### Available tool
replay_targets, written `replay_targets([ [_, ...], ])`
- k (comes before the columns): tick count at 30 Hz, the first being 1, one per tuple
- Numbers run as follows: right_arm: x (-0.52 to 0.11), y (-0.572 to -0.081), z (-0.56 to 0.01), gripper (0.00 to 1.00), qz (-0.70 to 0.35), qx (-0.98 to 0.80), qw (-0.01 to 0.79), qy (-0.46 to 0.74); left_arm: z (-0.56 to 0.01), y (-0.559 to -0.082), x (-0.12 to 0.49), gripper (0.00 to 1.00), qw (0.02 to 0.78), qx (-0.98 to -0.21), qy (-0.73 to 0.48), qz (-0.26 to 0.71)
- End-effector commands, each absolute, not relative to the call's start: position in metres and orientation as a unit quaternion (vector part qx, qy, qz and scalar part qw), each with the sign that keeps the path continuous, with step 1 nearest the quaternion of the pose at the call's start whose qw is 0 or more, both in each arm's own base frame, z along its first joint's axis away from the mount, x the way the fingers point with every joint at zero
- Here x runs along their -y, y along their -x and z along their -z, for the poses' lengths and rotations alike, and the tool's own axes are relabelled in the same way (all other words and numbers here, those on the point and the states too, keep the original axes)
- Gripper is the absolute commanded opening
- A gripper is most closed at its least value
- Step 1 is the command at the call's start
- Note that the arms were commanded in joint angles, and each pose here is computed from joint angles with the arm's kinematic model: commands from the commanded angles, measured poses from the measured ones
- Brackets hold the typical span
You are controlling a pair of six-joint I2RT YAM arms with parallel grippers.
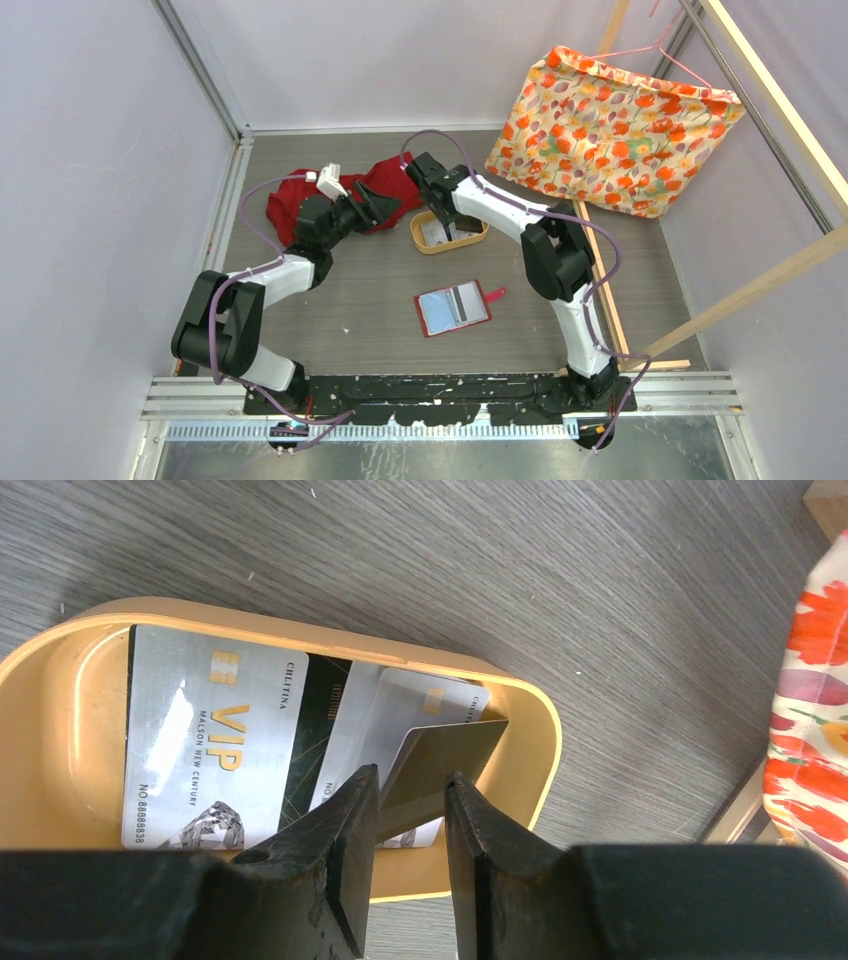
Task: Put the credit cards into the card holder
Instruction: Pick up the credit card from the storage box.
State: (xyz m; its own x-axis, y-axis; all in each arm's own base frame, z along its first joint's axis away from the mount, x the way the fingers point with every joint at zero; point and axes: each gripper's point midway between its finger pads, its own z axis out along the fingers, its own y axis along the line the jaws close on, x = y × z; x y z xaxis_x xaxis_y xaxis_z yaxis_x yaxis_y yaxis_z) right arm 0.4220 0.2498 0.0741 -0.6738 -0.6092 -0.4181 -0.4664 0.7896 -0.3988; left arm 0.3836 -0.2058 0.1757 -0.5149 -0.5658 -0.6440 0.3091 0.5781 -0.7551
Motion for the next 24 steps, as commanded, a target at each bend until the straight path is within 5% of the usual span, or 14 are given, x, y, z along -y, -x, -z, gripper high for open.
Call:
replay_targets([
  [1,-0.241,-0.430,-0.112,0.35,0.138,-0.896,0.313,0.281,-0.203,-0.392,0.207,0.67,0.512,-0.716,0.071,0.469],
  [24,-0.212,-0.428,-0.116,0.22,0.161,-0.894,0.308,0.283,-0.206,-0.391,0.217,0.64,0.498,-0.711,0.049,0.494],
])
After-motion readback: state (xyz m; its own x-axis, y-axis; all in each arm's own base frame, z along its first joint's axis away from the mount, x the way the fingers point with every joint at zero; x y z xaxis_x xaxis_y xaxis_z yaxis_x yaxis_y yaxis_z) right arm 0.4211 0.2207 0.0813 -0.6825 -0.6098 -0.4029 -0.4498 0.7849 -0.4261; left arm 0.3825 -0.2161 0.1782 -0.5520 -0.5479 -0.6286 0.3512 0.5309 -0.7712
